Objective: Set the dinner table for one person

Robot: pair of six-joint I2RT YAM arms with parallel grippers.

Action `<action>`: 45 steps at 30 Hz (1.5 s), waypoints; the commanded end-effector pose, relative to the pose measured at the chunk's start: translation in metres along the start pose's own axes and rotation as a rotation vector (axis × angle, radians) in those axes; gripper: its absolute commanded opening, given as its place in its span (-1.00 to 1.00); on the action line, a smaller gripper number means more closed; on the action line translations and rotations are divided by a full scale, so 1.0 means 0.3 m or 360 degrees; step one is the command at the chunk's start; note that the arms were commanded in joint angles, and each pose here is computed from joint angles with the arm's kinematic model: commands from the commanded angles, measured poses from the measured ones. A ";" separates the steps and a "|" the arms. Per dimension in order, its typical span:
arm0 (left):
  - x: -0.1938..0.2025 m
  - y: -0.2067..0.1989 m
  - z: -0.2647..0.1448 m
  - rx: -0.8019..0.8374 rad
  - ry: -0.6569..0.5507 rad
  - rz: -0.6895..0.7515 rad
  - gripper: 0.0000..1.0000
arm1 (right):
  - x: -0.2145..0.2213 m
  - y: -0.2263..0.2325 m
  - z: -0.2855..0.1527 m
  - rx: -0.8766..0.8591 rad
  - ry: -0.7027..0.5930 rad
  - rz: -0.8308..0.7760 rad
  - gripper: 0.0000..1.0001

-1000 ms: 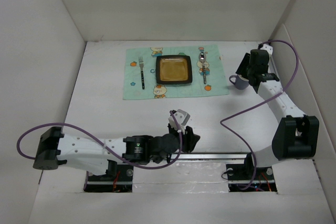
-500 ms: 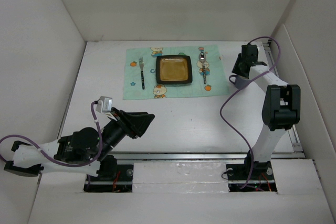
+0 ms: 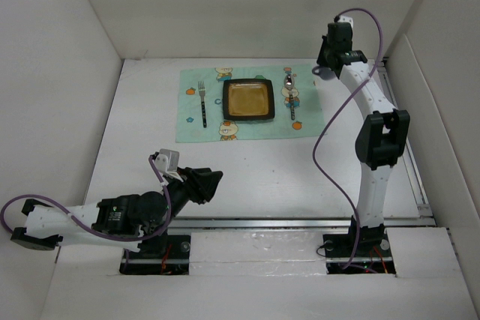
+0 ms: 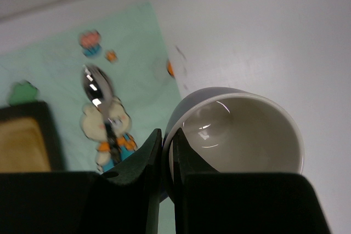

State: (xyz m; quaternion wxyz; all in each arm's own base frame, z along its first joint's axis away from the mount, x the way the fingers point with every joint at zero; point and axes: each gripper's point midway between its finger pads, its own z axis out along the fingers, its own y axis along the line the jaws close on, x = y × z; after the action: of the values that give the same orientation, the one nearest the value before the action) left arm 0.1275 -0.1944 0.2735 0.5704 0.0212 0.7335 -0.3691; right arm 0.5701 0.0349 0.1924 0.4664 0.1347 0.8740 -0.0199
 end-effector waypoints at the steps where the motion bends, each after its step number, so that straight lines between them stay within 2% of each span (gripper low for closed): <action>1: -0.015 0.026 0.007 -0.0074 -0.0069 -0.0016 -0.18 | -0.252 0.088 -0.046 -0.0050 -0.0256 -0.0098 -1.00; 9: -0.003 0.028 0.015 -0.0076 -0.0086 -0.0015 -0.16 | -0.335 0.258 0.083 -0.0264 -0.0379 -0.0141 -1.00; 19: 0.030 0.036 0.024 -0.0114 -0.0054 -0.0004 -0.18 | -0.263 0.389 0.182 -0.0421 -0.0395 -0.0122 -1.00; 28: 0.024 0.034 0.025 -0.0110 -0.0066 -0.0011 -0.18 | -0.149 0.406 0.265 -0.0415 -0.0292 -0.0131 -1.00; 32: 0.023 0.029 0.027 -0.0115 -0.0064 -0.0005 -0.18 | -0.134 0.403 0.284 -0.0403 -0.0285 -0.0132 -0.89; 45: 0.017 0.017 0.038 -0.0130 -0.0077 0.0028 -0.18 | -0.128 0.361 0.329 -0.0353 -0.0288 -0.0070 -0.87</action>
State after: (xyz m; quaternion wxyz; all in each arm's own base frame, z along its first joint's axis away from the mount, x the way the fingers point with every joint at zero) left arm 0.1345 -0.1998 0.2550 0.5836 0.0132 0.7411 -0.3317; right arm 0.6732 0.1187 0.1370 0.4852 0.0429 0.8723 0.0420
